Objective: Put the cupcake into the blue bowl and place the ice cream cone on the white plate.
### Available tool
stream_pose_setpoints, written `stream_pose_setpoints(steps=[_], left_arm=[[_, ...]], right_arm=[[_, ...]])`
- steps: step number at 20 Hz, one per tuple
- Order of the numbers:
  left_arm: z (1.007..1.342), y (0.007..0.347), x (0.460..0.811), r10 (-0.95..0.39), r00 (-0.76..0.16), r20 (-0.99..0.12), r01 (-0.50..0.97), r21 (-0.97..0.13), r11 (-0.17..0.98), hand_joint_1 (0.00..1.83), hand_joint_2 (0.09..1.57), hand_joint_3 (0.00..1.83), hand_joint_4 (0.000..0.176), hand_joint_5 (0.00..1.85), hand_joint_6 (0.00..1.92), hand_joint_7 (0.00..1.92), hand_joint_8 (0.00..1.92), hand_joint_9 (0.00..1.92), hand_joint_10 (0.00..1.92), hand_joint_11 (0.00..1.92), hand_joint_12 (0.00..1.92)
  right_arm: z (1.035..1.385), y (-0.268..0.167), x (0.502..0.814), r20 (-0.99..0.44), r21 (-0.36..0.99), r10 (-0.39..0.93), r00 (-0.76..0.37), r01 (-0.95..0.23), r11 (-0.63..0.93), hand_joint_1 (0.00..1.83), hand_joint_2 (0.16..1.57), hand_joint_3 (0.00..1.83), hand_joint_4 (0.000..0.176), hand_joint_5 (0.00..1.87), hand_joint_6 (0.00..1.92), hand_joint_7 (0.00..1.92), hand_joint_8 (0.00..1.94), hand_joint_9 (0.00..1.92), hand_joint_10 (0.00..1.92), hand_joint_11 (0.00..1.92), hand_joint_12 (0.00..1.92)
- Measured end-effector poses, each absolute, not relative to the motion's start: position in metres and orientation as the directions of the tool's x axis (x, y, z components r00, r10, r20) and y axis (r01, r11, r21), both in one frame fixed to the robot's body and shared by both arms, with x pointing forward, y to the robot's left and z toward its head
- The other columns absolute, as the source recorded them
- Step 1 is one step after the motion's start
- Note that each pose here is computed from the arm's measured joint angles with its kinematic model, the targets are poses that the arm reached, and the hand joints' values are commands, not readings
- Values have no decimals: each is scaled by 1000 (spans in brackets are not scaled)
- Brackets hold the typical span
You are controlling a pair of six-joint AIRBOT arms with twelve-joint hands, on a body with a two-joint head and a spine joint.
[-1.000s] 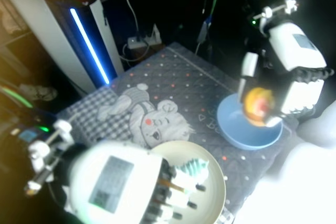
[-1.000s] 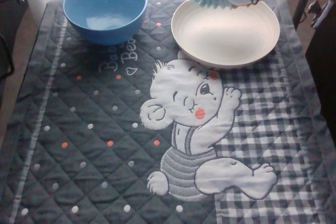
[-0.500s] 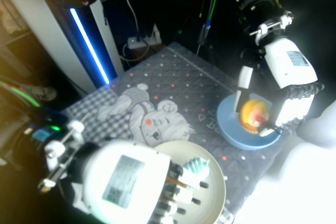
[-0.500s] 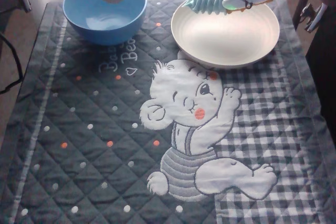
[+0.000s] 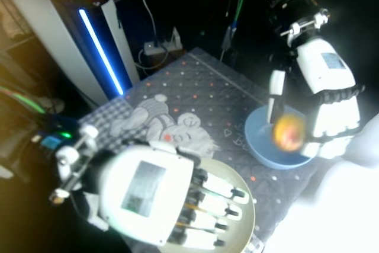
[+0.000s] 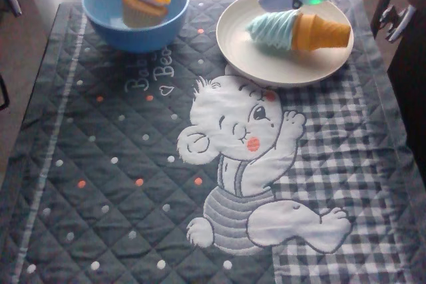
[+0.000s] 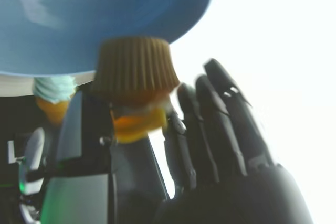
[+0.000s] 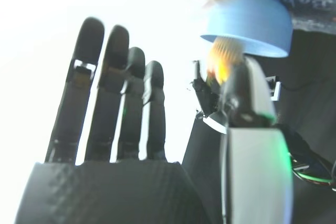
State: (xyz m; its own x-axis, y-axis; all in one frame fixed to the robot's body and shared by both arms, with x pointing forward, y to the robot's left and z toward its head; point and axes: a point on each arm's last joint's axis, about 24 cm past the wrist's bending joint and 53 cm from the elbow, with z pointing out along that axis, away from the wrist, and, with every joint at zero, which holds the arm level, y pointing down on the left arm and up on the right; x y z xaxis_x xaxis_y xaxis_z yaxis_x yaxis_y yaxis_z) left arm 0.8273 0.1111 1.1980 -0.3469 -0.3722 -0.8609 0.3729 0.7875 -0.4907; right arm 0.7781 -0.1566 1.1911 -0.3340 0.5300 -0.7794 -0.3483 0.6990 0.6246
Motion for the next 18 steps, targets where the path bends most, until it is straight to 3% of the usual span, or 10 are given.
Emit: stream_pose_setpoints(steps=[2, 3, 6, 7, 8, 9, 11, 16, 17, 18], left_arm=[[1198, 115, 827, -366, -344, -865, 370, -483, 794, 875, 869, 0, 58, 373, 0, 257, 1, 158, 0, 0, 409], [1199, 116, 827, -363, -341, -867, 371, -479, 796, 886, 861, 0, 39, 383, 3, 285, 4, 212, 10, 0, 391], [1199, 115, 825, -360, -343, -868, 375, -478, 795, 922, 863, 2, 41, 396, 1, 336, 6, 272, 5, 0, 418], [1199, 112, 824, -358, -345, -867, 379, -478, 792, 943, 863, 1, 47, 391, 0, 337, 4, 293, 10, 67, 445], [1203, 114, 822, -359, -341, -869, 384, -478, 790, 949, 871, 1, 79, 393, 0, 345, 2, 352, 11, 182, 497], [1208, 116, 820, -363, -336, -869, 390, -479, 786, 933, 875, 0, 103, 402, 0, 346, 0, 387, 2, 244, 482], [1221, 122, 816, -375, -319, -870, 408, -484, 774, 915, 866, 5, 80, 396, 0, 347, 0, 389, 6, 170, 673], [1265, 151, 764, -545, -313, -778, 526, -620, 582, 933, 855, 0, 78, 374, 2, 415, 6, 448, 6, 291, 361], [1273, 162, 743, -584, -304, -753, 557, -637, 532, 945, 848, 0, 57, 388, 0, 461, 1, 491, 4, 323, 327], [1277, 171, 724, -599, -286, -748, 586, -631, 508, 1045, 892, 17, 40, 370, 0, 435, 0, 453, 0, 297, 302]], right_arm=[[1195, -161, 776, -783, 620, 529, -327, -354, 700, 684, 920, 0, 62, 316, 1, 283, 0, 380, 0, 74, 755], [1197, -159, 773, -785, 619, 528, -325, -363, 697, 692, 916, 0, 69, 323, 3, 307, 11, 336, 0, 8, 743], [1199, -157, 771, -786, 618, 529, -322, -373, 692, 676, 924, 1, 67, 325, 2, 362, 10, 361, 8, 53, 843], [1202, -157, 770, -786, 618, 530, -318, -379, 689, 668, 925, 1, 67, 317, 0, 335, 3, 386, 15, 123, 871], [1205, -157, 768, -786, 618, 533, -313, -389, 683, 646, 924, 0, 79, 307, 0, 354, 1, 397, 7, 146, 849], [1209, -159, 765, -787, 617, 535, -307, -396, 680, 624, 896, 1, 57, 272, 0, 366, 0, 436, 5, 203, 798], [1217, -164, 761, -787, 616, 543, -293, -407, 674, 599, 883, 0, 42, 252, 5, 368, 2, 423, 0, 191, 701], [1266, -174, 710, -755, 622, 619, -215, -533, 574, 581, 932, 1, 65, 180, 1, 373, 0, 391, 0, 131, 616], [1275, -179, 692, -733, 629, 651, -200, -564, 536, 590, 937, 2, 46, 171, 1, 376, 0, 396, 2, 141, 596], [1281, -182, 676, -723, 623, 666, -184, -589, 514, 585, 892, 0, 74, 184, 4, 380, 2, 380, 0, 165, 421]])
